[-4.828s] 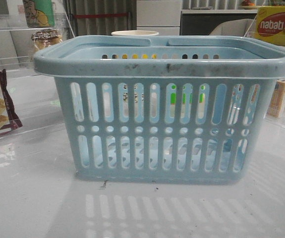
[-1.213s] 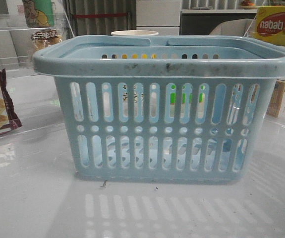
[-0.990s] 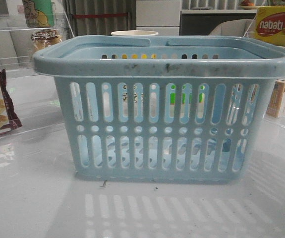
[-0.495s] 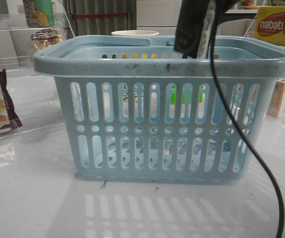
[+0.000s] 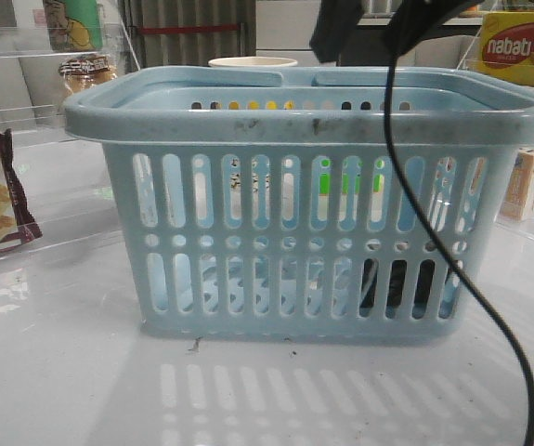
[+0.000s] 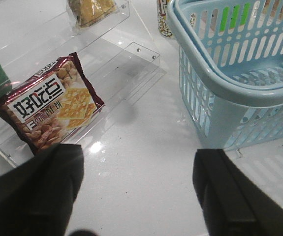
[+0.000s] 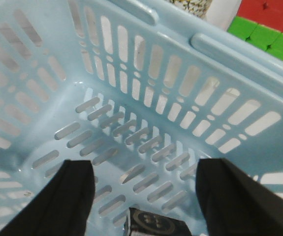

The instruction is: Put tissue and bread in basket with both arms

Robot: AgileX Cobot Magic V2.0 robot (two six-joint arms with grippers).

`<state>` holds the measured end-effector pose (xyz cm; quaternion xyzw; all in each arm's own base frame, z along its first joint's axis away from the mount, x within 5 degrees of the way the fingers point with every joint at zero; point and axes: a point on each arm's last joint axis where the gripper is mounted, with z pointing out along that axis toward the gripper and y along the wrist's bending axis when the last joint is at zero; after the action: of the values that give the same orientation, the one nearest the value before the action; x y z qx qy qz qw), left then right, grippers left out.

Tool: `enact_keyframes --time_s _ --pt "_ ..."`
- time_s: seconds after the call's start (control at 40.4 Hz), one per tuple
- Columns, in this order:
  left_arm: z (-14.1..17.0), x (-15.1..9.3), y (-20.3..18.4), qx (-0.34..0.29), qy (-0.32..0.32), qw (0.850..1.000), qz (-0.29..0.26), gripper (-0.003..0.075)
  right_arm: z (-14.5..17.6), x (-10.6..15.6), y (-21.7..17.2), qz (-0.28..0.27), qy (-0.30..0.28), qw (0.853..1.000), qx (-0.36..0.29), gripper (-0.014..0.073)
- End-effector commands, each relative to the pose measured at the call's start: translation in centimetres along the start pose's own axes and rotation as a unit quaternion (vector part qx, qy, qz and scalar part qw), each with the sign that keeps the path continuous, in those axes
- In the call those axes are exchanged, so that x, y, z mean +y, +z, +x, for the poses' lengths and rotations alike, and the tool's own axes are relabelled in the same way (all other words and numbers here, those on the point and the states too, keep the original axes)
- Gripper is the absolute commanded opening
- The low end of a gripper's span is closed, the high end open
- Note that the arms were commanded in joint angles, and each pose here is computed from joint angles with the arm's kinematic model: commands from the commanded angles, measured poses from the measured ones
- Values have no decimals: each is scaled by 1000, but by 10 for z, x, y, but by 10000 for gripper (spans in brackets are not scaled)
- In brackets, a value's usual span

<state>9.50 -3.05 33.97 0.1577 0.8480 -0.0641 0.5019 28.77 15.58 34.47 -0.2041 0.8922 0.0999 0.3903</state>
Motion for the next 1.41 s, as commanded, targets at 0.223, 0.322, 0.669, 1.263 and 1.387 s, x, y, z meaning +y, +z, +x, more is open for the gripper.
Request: enact_keyframes --time_s 0.223,0.322,0.669,1.263,1.387 --pt "-15 0 -3 -49 4 999 0 526 34 -4 -103 6 -19 991 -130 549" --pt "-15 0 -3 -49 4 999 0 526 56 -6 -122 6 -19 990 -140 549" --pt "-15 0 -3 -51 4 999 0 526 128 -10 -164 6 -18 984 -179 549" --pt "-39 2 22 -66 9 998 -6 555 143 -11 -170 7 -17 983 -181 549" --pt "-59 3 53 -30 11 999 -5 662 143 -11 -170 7 -17 984 -180 549"
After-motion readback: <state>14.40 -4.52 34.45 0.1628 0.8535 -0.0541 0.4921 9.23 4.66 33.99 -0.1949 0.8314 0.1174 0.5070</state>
